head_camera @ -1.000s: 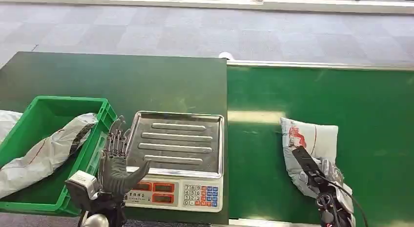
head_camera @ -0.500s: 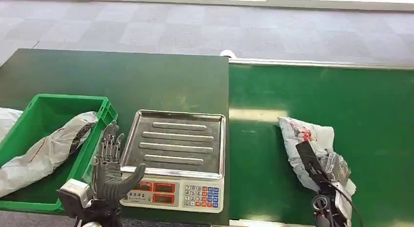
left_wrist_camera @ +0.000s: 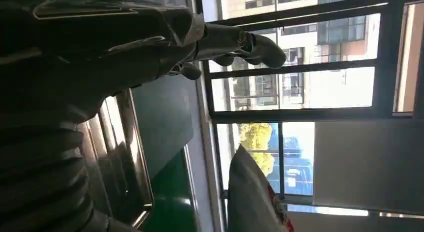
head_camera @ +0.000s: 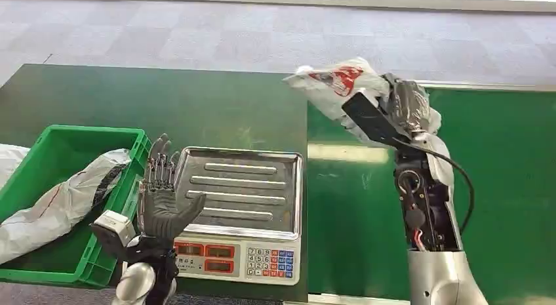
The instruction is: Moved the parcel from conveyor to table for the left to box.
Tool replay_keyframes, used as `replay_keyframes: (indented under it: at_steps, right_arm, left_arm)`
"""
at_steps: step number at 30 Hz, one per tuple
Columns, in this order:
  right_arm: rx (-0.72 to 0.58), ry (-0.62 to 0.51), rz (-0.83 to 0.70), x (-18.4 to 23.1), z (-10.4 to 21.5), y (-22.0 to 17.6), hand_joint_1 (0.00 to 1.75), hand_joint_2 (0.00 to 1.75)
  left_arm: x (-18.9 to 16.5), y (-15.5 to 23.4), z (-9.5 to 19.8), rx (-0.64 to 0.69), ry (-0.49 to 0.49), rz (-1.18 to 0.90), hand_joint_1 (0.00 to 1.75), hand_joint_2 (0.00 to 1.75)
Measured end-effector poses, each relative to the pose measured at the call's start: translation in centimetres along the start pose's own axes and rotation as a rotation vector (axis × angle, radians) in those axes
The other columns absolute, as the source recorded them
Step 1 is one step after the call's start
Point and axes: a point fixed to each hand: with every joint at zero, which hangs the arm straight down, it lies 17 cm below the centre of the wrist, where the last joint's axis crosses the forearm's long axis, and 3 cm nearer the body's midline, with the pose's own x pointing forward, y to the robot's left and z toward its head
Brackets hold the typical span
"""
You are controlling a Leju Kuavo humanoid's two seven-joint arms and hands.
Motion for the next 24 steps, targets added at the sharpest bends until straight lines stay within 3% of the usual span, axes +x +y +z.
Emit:
replay_keyframes:
  at_steps: [5,11,24]
  right_arm:
    - [0.140,-0.110,0.022,5.5,-2.7,4.4,1.75,1.75]
    - [0.290,-0.173,0.029,9.6,-1.8,11.2,1.75,1.75]
    - [0.453,-0.275,0.007,16.4,0.2,17.4,1.75,1.75]
  left_arm:
    - [0.1,-0.3,-1.5,0.007,-0.020,0.000,0.00,1.75]
    - [0.3,-0.7,-2.2,0.005,-0.030,0.001,0.00,1.75]
    - [1.0,1.3,-4.2,0.102,-0.062,-0.032,0.00,1.75]
